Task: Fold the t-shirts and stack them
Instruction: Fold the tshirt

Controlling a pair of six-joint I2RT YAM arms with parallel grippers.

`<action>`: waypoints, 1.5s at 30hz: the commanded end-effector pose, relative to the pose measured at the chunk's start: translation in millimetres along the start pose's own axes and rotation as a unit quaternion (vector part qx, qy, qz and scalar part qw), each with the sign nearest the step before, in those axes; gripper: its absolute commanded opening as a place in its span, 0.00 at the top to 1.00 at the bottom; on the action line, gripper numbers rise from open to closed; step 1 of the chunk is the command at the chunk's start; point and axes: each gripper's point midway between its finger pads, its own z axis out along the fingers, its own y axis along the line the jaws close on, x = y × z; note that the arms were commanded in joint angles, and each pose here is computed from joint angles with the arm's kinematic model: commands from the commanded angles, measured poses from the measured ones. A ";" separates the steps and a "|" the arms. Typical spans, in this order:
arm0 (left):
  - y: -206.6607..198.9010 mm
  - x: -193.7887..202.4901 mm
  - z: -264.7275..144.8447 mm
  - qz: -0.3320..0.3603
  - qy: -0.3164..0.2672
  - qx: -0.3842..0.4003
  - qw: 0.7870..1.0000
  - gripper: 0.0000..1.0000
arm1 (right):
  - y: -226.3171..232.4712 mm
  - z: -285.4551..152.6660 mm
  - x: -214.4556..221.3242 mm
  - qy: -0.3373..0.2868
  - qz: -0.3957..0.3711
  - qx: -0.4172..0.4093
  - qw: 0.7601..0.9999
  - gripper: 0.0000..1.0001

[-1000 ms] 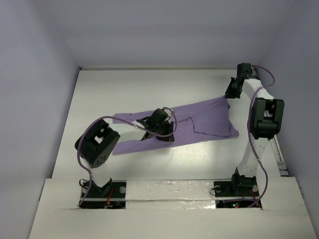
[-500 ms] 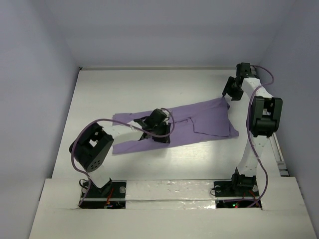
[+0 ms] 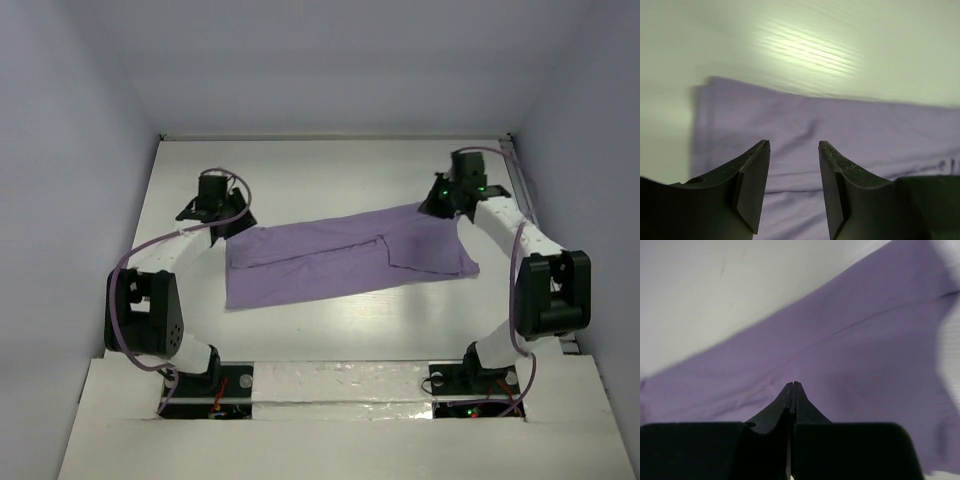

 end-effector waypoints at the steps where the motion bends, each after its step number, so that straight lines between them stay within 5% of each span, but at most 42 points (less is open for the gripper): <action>1: 45.4 -6.5 -3.3 -0.049 -0.007 -0.042 0.998 0.59 | 70.1 0.2 55.2 0.042 -0.026 -0.109 0.993 1.00; 5: 76.6 -17.8 7.9 -0.069 -0.002 -0.064 0.996 0.59 | 104.7 10.7 83.3 0.073 -0.054 -0.144 0.985 1.00; 10: 74.2 -32.4 20.1 -0.068 -0.006 -0.034 0.997 0.46 | 128.3 24.2 99.0 0.103 -0.071 -0.162 0.979 0.92; 14: 83.2 -33.4 34.0 -0.064 0.006 -0.046 0.997 0.47 | 136.3 28.4 109.0 0.112 -0.078 -0.164 0.977 0.91; 21: 104.4 -37.9 47.5 -0.068 0.010 -0.071 0.995 0.49 | 151.1 60.7 102.5 0.127 -0.086 -0.153 0.976 0.59; 24: 101.1 -35.1 53.8 -0.069 0.016 -0.056 0.996 0.50 | 152.9 77.2 91.7 0.116 -0.095 -0.135 0.979 0.58; 31: 93.2 -25.2 60.4 -0.079 0.026 -0.024 0.996 0.65 | 146.0 96.9 98.7 0.132 -0.092 -0.113 0.980 0.59; 37: 88.4 -19.2 61.4 -0.084 0.035 -0.007 0.996 0.64 | 131.4 105.6 109.0 0.139 -0.091 -0.090 0.982 0.59; 43: 92.4 -19.6 60.7 -0.080 0.031 -0.017 0.996 1.00 | 113.2 119.9 120.8 0.150 -0.085 -0.053 0.984 0.60; 45: 96.1 -19.7 59.8 -0.077 0.031 -0.028 0.996 1.00 | 107.9 123.8 124.7 0.155 -0.085 -0.043 0.983 0.61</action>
